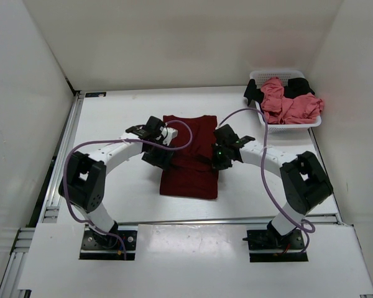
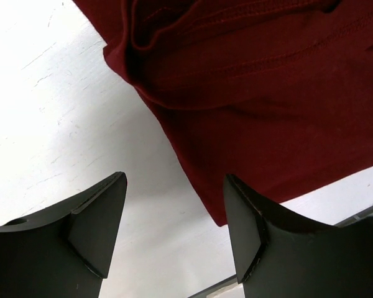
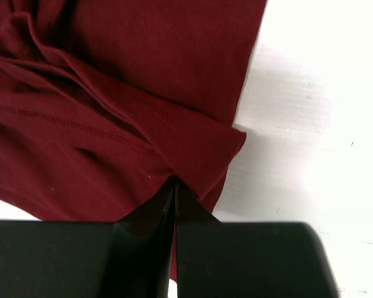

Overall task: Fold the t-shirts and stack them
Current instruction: Fold the folded rectangular tshirt in 1/3 of the way

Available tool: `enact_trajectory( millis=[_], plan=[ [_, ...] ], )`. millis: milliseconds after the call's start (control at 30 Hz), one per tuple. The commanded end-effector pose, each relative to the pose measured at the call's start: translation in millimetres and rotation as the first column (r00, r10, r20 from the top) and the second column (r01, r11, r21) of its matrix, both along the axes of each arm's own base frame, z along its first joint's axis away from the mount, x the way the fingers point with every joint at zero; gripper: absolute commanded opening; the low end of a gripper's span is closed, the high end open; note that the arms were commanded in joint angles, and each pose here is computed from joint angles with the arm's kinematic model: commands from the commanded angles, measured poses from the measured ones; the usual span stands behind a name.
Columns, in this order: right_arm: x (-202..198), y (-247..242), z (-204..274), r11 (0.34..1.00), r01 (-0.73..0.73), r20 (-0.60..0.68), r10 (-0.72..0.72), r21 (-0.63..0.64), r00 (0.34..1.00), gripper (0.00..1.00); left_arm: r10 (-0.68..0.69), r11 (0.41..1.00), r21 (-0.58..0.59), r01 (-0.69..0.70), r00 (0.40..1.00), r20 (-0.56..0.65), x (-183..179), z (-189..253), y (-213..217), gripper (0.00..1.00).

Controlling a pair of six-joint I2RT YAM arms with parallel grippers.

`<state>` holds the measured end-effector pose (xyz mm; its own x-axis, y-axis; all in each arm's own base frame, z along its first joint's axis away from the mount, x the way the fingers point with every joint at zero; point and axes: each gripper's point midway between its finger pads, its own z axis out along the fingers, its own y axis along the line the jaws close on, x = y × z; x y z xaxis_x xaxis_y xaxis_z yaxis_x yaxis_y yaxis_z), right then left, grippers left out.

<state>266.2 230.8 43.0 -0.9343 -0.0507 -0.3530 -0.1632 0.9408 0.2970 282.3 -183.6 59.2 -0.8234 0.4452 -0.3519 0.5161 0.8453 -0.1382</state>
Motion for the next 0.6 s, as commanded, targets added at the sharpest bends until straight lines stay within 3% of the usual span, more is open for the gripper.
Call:
enact_trajectory(
  millis=[0,300,567],
  plan=[
    [24,11,14,1.000,0.017,0.066,-0.018,0.018,0.998,0.01,-0.013,1.000,-0.023,0.013,1.000,0.003,1,-1,-5,0.75],
    [51,11,-9,0.998,0.025,0.079,-0.020,-0.061,0.997,0.01,-0.006,1.000,0.003,0.006,1.000,-0.007,2,-9,-2,0.75],
    [128,22,13,0.995,0.091,0.183,-0.082,-0.041,0.980,0.01,0.001,1.000,0.020,-0.001,1.000,0.002,3,-9,1,0.75]
  ],
)
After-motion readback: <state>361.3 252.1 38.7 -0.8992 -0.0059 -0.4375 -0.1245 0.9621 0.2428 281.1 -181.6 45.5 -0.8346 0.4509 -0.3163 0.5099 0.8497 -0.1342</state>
